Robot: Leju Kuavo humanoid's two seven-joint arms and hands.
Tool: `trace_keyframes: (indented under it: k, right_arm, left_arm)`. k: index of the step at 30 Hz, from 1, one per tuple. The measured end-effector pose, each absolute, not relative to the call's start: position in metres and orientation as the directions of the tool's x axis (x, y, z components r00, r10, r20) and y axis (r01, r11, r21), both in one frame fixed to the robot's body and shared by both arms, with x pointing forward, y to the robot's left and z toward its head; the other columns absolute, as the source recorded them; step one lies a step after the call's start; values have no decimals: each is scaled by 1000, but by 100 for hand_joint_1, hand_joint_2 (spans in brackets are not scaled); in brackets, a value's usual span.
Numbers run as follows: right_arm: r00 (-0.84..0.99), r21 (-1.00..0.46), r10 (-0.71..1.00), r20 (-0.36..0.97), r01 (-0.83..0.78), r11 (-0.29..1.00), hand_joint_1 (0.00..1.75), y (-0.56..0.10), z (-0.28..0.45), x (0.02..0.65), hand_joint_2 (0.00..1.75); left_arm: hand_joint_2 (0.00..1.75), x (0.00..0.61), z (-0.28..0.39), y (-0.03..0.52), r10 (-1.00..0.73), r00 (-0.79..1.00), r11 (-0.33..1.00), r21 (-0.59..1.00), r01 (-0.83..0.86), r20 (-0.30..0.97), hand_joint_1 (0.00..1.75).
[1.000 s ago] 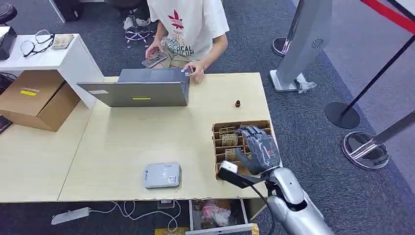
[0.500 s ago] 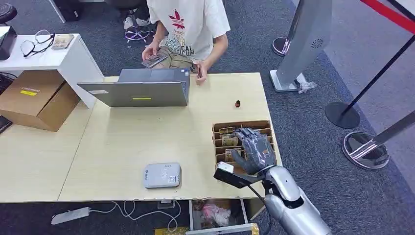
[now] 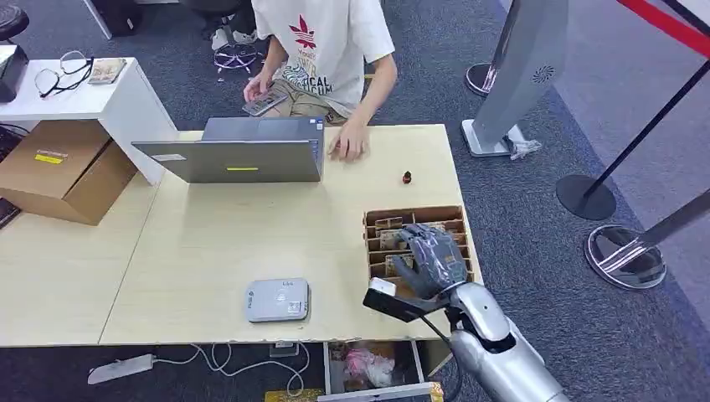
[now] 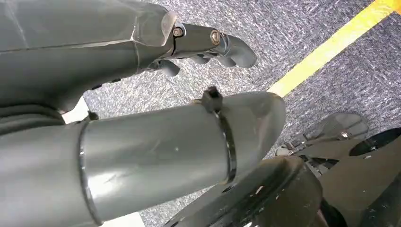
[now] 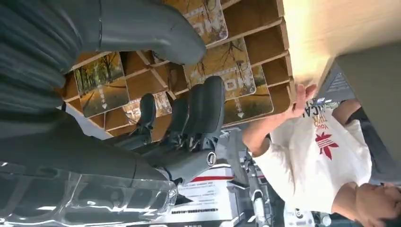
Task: Pass the card to the sensor for recognition and then transmit it.
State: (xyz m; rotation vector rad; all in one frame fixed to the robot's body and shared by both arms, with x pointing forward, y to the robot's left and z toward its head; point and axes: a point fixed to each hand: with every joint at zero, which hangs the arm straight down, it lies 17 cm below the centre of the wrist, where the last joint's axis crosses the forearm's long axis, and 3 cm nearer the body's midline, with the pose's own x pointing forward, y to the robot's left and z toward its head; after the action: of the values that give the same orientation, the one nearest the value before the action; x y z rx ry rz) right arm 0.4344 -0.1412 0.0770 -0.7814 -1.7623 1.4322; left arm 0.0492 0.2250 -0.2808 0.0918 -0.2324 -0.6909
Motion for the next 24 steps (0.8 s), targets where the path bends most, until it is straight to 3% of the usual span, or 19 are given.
trace_keyframes:
  k: [4,6,10,24]
  right_arm:
    - [-553,-980,817,162,7,199,96,-141,75,434,175]
    - [-551,-981,819,160,7,196,105,-143,74,434,175]
    - [-544,-983,826,151,9,185,93,-149,73,435,175]
    - [-535,-988,836,120,22,156,99,-159,73,434,175]
  left_arm:
    - [0,49,-281,225,-641,746,768,160,620,183,0]
    - [0,49,-281,225,-641,745,768,161,620,184,0]
    - [0,49,-281,225,-640,746,768,161,620,185,0]
    - [0,50,-281,225,-641,744,767,161,621,187,0]
